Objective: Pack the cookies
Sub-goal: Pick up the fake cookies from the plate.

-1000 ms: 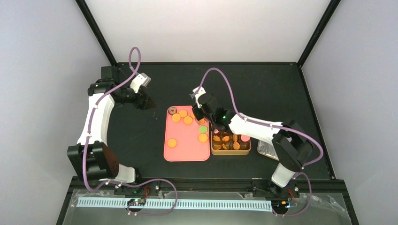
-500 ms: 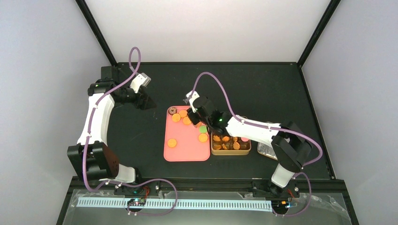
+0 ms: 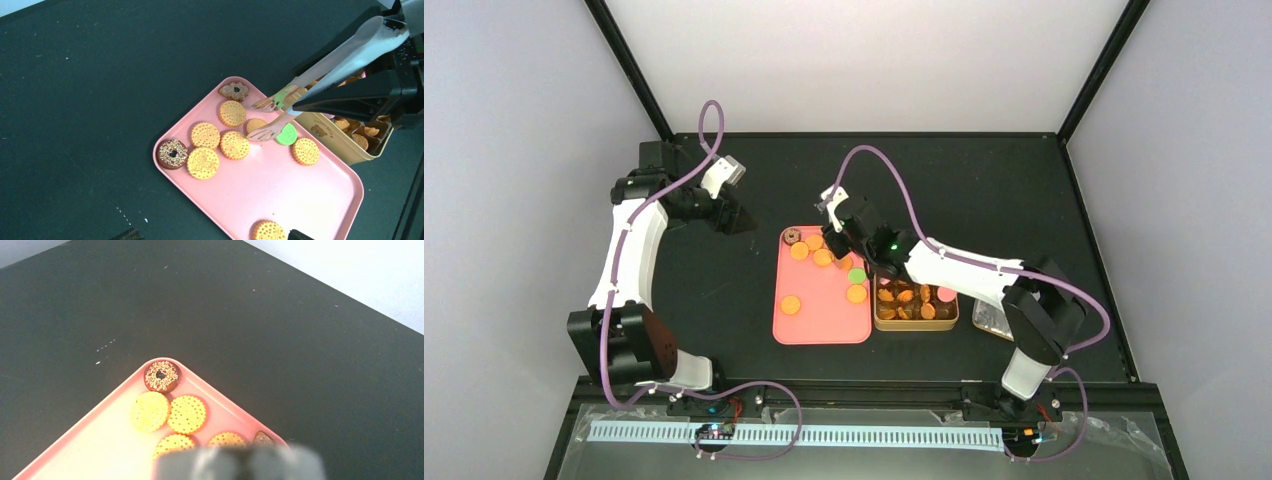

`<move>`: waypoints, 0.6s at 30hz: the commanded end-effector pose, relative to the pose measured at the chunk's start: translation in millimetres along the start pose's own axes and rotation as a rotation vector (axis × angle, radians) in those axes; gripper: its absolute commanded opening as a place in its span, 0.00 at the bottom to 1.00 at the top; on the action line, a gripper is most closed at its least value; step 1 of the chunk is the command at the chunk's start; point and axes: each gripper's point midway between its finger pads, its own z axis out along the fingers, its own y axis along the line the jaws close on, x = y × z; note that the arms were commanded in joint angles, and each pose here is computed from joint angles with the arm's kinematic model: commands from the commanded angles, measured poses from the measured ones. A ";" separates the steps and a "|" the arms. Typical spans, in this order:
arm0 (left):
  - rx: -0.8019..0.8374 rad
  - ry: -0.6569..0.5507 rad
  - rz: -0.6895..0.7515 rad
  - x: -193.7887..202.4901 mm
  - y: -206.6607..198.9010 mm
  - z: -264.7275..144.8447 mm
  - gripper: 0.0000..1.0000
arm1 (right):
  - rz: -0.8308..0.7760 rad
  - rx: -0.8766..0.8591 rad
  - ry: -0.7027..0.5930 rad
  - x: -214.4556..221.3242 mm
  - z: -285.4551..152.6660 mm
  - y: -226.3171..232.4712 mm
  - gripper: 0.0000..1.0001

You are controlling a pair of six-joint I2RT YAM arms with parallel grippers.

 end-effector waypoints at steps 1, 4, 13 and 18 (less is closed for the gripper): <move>-0.002 -0.026 0.032 -12.3 -3.3 -11.1 0.78 | 0.011 -0.015 -0.008 4.0 8.7 1.4 0.41; -0.002 -0.026 0.033 -12.5 -3.3 -11.3 0.78 | 0.013 -0.025 0.017 16.5 14.4 4.0 0.41; -0.003 -0.026 0.035 -13.1 -2.9 -11.5 0.78 | 0.073 -0.118 0.041 30.6 4.9 17.5 0.40; 0.009 -0.032 0.031 -14.1 -4.5 -10.8 0.78 | 0.086 -0.123 0.043 35.9 -6.9 15.3 0.40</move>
